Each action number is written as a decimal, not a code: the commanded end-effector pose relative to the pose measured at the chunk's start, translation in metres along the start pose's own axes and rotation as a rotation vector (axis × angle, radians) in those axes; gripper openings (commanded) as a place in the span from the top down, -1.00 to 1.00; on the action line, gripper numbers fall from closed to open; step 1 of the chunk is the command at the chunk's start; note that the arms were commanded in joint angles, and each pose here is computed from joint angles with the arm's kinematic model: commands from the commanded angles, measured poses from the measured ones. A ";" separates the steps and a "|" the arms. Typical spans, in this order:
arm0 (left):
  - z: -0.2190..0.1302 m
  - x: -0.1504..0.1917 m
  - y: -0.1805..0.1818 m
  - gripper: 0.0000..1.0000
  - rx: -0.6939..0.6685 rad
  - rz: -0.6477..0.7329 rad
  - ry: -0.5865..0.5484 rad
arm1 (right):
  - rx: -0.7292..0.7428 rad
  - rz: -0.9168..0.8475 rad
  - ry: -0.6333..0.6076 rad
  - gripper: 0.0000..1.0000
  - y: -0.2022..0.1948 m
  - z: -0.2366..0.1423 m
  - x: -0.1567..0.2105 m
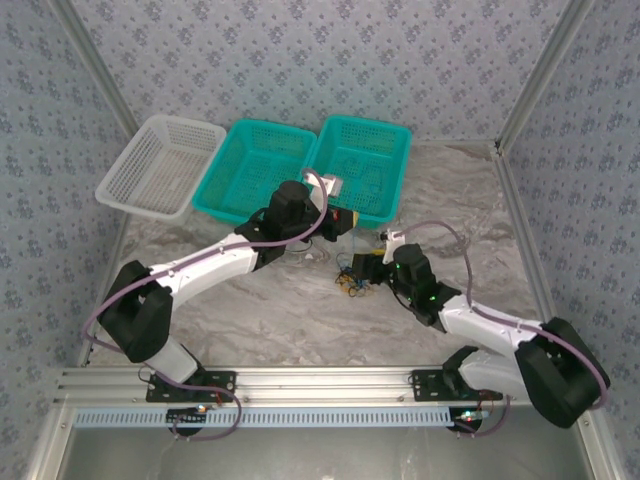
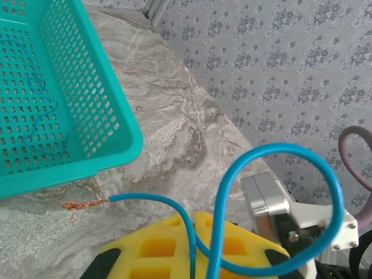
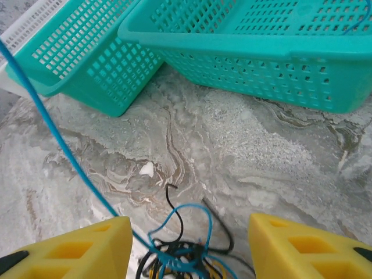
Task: Untangle the cables
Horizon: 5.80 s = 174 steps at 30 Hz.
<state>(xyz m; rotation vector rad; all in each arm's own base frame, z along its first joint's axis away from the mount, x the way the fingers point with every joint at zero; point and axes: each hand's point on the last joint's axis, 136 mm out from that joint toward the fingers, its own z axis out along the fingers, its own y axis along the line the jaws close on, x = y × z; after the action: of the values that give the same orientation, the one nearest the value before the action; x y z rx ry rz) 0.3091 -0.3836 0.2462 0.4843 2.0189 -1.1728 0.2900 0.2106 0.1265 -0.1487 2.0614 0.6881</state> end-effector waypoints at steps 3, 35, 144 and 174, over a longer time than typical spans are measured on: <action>-0.009 -0.019 -0.024 1.00 0.065 0.000 -0.038 | 0.036 -0.018 -0.160 -0.15 0.014 0.020 -0.041; -0.070 -0.048 -0.082 1.00 0.177 0.157 -0.137 | 0.122 -0.117 -0.122 -0.12 0.039 0.066 -0.020; -0.043 0.060 0.113 -0.98 -0.572 -0.347 0.118 | 0.017 0.324 0.294 -0.67 0.020 0.028 0.015; -0.042 0.091 0.123 -0.85 -0.617 -0.448 0.183 | 0.296 0.313 0.387 0.11 -0.032 0.065 0.073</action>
<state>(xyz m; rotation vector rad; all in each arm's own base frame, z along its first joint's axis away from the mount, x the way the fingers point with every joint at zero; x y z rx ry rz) 0.3198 -0.2809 0.1205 -0.1860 2.5536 -0.6347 0.3139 0.2440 0.0383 0.2116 2.5440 0.6196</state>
